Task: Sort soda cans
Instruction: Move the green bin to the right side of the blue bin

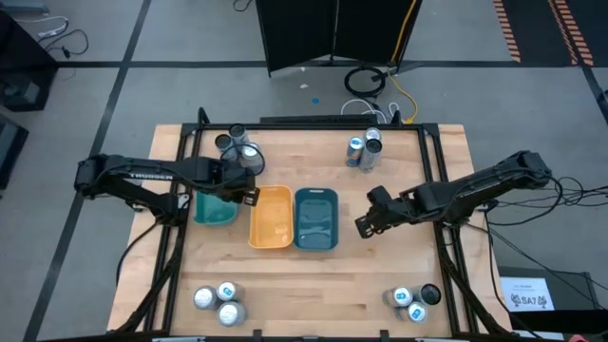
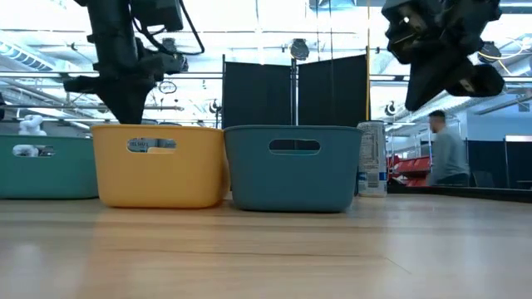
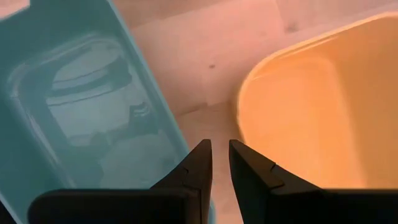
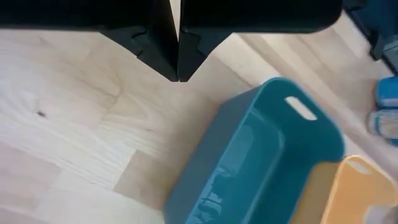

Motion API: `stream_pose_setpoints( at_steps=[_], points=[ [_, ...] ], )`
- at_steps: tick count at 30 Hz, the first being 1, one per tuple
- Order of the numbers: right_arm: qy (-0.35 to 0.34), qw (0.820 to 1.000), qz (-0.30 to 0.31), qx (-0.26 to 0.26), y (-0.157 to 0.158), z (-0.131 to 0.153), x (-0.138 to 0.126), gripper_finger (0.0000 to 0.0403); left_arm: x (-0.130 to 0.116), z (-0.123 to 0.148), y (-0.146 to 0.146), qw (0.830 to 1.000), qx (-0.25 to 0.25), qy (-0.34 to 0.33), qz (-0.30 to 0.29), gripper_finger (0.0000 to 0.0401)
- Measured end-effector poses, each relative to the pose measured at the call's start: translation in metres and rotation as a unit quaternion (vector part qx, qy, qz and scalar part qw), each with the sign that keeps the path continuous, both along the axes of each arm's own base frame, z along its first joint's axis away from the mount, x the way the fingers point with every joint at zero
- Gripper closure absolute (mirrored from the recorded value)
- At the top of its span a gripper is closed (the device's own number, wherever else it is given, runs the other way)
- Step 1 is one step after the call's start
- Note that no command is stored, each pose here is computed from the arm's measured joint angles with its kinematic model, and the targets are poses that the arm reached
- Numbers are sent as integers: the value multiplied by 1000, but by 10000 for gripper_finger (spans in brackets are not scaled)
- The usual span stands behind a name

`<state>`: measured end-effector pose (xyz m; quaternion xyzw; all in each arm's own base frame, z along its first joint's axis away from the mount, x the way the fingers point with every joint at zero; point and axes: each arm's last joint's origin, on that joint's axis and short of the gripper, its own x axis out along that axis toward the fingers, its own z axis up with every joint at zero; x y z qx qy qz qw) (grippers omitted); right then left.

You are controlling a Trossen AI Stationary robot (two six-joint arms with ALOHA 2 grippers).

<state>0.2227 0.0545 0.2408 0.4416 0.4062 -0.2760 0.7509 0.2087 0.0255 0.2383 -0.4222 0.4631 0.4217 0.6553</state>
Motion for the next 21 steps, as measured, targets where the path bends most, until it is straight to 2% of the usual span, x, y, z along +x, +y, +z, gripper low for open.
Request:
stream_pose_setpoints(
  at_steps=[6, 14, 21],
  points=[
    [-8, 1000, 1, -9, 2, 3, -3, 403, -6, 9, 1, 1000, 23, -13, 7, 336],
    [-6, 1000, 4, -12, 2, 2, -3, 403, -30, 21, -4, 998, 38, -1, 45, 336],
    [-8, 1000, 5, -24, 1, 2, -2, 403, -24, 18, -3, 998, 40, -6, 51, 336]
  ],
)
